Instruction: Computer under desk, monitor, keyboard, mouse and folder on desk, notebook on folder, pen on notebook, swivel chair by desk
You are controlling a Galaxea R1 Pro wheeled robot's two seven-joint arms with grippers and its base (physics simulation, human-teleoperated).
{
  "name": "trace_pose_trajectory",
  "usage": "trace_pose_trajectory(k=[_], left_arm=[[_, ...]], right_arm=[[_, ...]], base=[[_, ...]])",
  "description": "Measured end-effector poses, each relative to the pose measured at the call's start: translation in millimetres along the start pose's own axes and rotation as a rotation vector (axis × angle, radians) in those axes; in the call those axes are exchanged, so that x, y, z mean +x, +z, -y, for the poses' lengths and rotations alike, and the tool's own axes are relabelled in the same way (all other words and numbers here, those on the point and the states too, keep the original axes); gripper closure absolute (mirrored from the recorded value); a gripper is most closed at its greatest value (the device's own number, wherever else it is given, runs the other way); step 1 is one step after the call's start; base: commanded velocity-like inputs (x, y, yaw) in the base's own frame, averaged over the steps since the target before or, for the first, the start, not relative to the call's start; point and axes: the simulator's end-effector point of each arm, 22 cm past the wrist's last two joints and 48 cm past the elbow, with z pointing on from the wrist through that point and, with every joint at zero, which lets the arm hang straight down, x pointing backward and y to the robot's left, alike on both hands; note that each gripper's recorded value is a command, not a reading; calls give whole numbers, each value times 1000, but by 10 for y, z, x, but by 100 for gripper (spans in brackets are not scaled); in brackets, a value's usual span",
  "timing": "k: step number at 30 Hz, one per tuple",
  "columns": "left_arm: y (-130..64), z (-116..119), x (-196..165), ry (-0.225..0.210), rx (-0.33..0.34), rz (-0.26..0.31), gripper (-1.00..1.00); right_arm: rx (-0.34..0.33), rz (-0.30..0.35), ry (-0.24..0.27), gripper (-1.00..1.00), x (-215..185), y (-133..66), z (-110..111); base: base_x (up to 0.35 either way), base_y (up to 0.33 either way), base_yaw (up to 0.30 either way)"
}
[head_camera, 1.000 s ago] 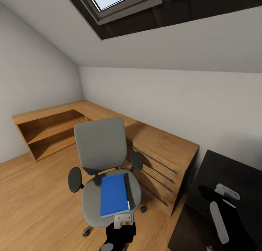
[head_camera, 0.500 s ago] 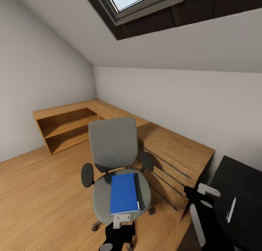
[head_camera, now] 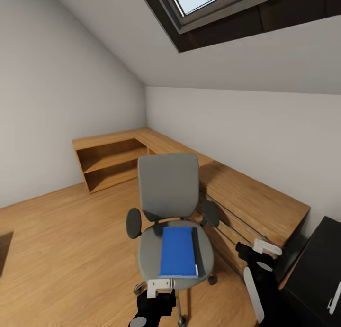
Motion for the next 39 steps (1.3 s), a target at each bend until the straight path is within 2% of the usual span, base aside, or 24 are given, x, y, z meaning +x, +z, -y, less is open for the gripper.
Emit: trace_pose_trajectory(k=[23,39], left_arm=[[0,1,-1,0,0,0,-100],[7,-33,-50,-24,-6,18,-100]], right_arm=[[0,2,-1,-100,-7,1,5],[-2,3,-4,-100,-15,9,20]], base=[[0,0,278],[0,0,39]])
